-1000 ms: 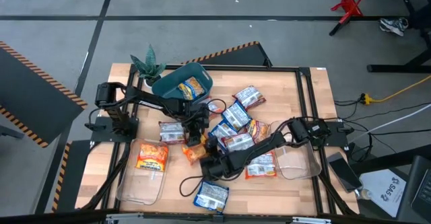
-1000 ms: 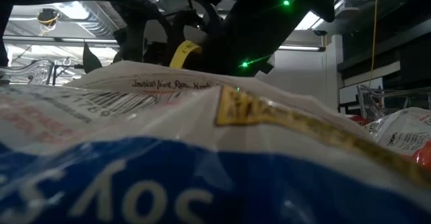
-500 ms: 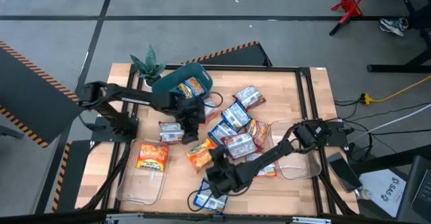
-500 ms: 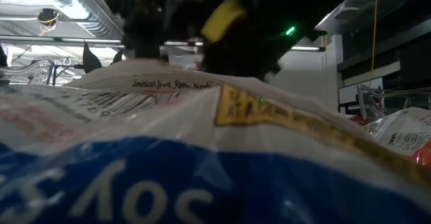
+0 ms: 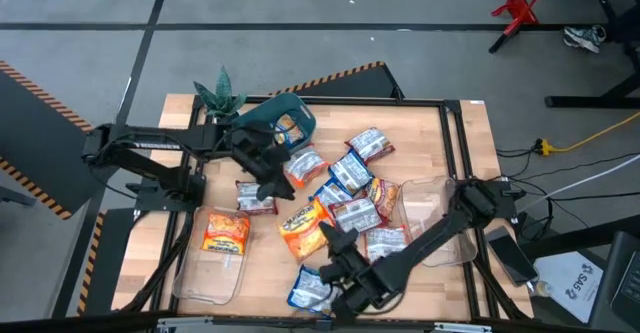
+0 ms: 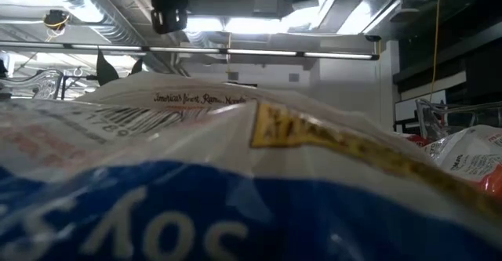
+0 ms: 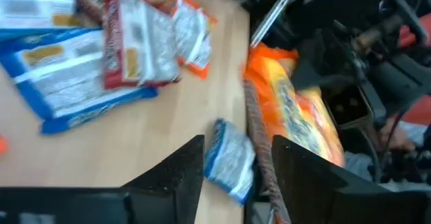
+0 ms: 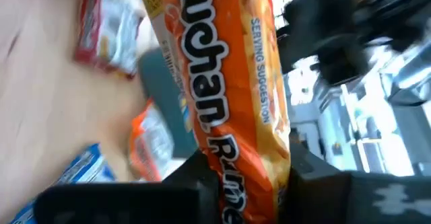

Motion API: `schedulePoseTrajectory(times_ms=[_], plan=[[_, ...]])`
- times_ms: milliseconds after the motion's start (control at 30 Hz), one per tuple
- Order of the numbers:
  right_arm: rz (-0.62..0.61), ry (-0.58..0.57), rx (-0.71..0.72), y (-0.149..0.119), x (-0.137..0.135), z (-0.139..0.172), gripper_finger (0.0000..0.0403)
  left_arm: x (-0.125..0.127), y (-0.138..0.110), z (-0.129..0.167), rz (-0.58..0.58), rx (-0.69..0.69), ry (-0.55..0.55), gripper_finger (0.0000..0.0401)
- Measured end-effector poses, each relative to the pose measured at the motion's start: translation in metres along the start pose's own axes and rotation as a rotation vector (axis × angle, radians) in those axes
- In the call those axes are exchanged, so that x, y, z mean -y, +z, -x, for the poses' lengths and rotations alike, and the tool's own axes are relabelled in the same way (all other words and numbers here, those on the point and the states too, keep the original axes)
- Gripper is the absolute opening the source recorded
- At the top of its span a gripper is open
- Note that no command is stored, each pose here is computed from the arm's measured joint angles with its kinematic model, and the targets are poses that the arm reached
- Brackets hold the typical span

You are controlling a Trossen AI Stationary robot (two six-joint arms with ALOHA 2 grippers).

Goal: Sort Maruchan noodles
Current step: Put the orange noodle pack into the left transparent bin

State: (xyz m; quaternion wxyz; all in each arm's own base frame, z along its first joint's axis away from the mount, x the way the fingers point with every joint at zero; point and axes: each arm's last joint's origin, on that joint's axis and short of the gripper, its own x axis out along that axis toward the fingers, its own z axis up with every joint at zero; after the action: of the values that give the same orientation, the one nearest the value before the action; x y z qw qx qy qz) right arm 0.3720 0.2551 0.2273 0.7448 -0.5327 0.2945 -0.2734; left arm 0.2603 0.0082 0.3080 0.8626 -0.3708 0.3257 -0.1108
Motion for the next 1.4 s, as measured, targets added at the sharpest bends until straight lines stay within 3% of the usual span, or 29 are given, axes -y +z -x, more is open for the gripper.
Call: schedulePoseTrajectory(times_ms=[267,600,1400], plan=[[0.081,-0.059,0.038,0.011,0.018,0.028,0.0060,0.028,-0.002,-0.017,0.082,-0.010,-0.190,0.0224],[0.105,-0.077,0.042,0.012,0.017,0.034,0.0060,0.048,-0.014,-0.028,0.085,-0.005,-0.227,0.0237],[0.241,-0.106,0.001,0.018,0.023,0.020,0.0060,0.057,-0.019,-0.031,0.115,-0.003,-0.245,0.0236]])
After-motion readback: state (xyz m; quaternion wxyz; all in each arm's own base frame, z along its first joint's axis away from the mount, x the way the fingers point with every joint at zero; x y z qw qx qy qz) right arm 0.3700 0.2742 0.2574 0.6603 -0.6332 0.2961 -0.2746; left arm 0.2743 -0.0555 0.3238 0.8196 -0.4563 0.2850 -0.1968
